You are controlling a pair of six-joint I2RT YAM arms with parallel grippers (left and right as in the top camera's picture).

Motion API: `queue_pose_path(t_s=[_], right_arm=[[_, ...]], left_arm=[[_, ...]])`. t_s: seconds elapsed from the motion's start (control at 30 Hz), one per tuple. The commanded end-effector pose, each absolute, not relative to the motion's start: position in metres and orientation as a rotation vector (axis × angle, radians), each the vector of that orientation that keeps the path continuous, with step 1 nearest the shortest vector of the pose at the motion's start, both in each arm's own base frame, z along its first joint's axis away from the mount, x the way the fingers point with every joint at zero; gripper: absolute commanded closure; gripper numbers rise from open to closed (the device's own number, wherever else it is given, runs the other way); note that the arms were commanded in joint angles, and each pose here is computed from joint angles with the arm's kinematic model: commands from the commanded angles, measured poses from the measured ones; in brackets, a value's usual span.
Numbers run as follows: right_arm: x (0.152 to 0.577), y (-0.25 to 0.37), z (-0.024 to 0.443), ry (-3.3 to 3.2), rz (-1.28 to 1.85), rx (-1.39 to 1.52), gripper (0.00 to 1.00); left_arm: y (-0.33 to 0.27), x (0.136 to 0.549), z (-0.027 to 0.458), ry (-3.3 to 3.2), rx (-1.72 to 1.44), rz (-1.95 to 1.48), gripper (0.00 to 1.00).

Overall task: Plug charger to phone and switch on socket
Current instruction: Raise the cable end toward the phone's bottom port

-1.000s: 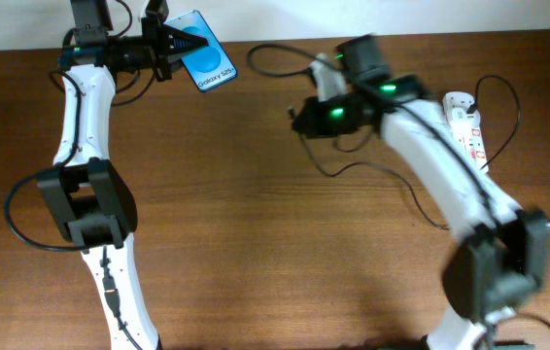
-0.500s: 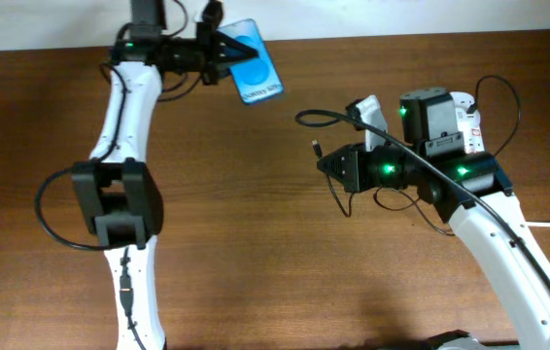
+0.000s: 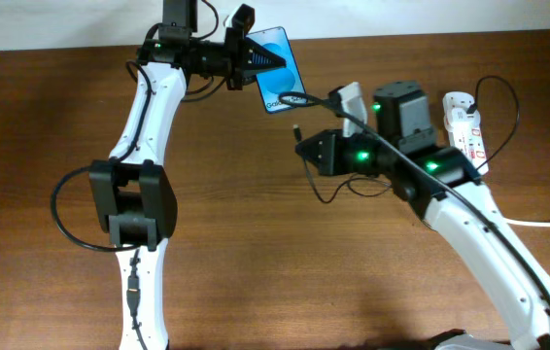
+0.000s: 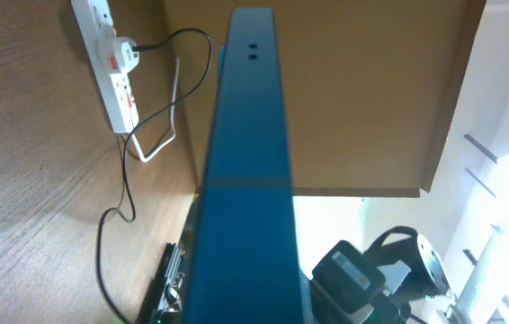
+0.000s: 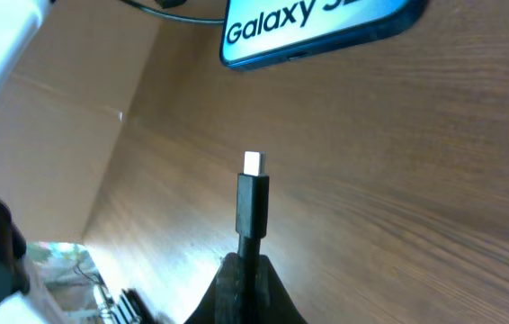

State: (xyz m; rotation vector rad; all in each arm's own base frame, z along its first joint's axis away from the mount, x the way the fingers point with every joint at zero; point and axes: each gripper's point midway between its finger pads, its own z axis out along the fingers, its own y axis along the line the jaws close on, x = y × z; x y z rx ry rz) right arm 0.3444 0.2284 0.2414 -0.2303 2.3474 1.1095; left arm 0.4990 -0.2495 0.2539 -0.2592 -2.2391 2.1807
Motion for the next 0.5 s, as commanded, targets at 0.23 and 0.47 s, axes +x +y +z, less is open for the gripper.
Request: queue_pose_path(t_s=[0.23,0.47], right_arm=[[0.367,0.234,0.241,2.330,1.116,-0.034,0.96],[0.371,0.247,0.223,2.361,1.189,-0.077,0.96]], left_arm=[[-0.248,0.493,0.273,-2.233,-0.330,2.217,1.00],[-0.248,0.493,0.274,-2.228,-0.332,2.219,1.00]])
